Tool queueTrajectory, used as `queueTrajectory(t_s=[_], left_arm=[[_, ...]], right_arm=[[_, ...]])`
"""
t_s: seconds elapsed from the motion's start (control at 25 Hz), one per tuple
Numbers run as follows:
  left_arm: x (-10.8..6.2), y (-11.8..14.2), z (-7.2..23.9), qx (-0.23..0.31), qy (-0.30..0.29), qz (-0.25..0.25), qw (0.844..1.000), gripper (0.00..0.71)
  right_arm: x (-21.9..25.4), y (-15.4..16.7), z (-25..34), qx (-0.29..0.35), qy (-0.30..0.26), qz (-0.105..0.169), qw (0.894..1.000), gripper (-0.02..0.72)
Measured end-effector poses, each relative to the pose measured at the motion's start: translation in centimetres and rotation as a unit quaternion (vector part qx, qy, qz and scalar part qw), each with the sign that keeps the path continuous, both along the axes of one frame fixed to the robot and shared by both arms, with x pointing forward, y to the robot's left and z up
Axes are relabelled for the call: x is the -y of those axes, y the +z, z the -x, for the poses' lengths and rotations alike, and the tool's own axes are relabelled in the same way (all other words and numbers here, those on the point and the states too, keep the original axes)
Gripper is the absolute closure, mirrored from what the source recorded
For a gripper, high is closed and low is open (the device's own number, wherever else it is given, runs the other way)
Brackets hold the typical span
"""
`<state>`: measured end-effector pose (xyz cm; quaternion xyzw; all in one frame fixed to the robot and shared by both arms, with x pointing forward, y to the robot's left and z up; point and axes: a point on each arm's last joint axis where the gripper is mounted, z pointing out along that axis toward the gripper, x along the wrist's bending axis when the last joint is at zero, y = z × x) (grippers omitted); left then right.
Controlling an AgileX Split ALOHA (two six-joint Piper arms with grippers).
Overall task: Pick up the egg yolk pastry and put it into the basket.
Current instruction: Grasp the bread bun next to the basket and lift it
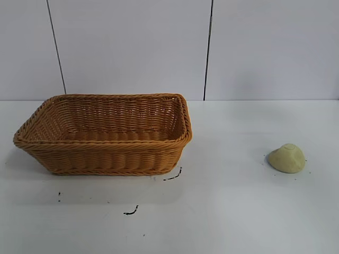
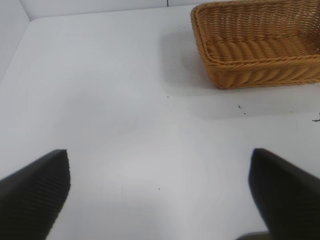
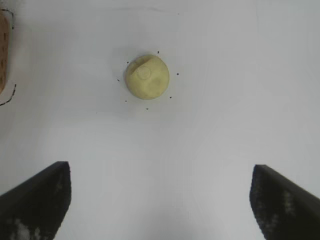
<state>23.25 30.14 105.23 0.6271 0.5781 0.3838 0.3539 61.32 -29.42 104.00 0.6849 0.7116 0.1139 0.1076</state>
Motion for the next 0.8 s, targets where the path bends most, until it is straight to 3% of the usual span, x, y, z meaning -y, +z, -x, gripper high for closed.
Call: queueTrajectory(t_s=[0.32, 0.8], left_arm=[[0.0, 0.0, 0.0, 0.000, 0.000, 0.000, 1.000, 0.014], [0.0, 0.0, 0.0, 0.000, 0.000, 0.000, 1.000, 0.014]], right_arm=[[-3.2, -4.2, -3.4, -0.021, 0.058, 0.007, 0.998, 0.008], [-3.7, -12.5, -4.8, -0.104, 0.043, 0.009, 0.994, 0.008]])
